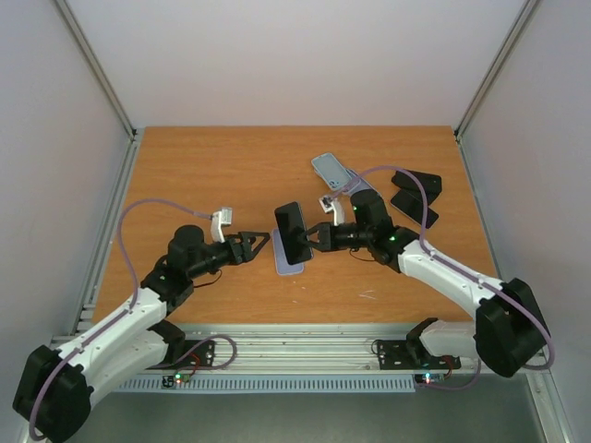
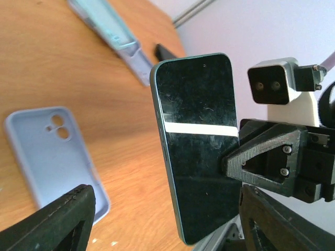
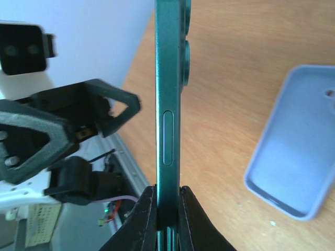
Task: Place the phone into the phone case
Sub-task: Place the phone on the phone case.
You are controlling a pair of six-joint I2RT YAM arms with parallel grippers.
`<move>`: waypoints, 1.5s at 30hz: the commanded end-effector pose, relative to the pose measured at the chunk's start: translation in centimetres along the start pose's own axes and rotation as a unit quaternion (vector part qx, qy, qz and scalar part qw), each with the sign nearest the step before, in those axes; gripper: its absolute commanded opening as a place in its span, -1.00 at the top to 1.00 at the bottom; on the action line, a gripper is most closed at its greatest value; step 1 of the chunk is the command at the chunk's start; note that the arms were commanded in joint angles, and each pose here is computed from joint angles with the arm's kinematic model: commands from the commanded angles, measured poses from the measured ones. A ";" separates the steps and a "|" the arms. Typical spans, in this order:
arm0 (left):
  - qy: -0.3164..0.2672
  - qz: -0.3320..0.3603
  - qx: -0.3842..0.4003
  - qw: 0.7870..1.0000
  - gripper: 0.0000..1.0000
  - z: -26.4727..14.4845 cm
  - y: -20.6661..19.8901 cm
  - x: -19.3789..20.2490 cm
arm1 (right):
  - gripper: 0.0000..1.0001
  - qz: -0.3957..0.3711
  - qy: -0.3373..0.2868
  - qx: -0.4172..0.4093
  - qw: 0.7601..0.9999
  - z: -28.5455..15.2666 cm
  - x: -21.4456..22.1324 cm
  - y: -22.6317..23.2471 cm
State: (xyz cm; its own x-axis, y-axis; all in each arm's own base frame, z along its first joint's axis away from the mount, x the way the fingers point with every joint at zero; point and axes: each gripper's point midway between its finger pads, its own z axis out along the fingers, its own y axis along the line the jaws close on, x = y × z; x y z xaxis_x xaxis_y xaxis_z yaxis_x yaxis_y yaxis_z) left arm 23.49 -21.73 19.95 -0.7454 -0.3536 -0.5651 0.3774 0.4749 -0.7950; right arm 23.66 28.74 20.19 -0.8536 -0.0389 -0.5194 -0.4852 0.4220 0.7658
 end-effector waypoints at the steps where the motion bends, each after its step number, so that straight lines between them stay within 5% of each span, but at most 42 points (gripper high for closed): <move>1: 0.003 0.009 -0.078 0.997 -0.57 0.1 2.7 -0.2 | 0.98 0.006 -0.018 0.049 0.999 0.9 -1.6 -2.2; 11: 0.050 -0.021 -0.121 0.991 -0.74 3.1 6.0 1.0 | 0.98 0.085 0.014 0.091 0.992 4.2 -1.1 -6.8; 45: 0.124 -0.118 -0.110 0.979 -0.68 9.9 11.9 5.4 | 0.98 0.182 0.068 0.109 0.975 8.9 2.2 -12.5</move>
State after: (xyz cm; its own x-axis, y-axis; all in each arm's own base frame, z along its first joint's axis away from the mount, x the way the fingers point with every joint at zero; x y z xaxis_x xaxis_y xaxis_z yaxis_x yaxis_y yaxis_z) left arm 28.67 -25.14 4.65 -0.9256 -0.2691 -0.2662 0.0460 0.6180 -0.7848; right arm 28.85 30.57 5.51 -0.9880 0.0236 -0.1525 -0.1028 0.6360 0.7648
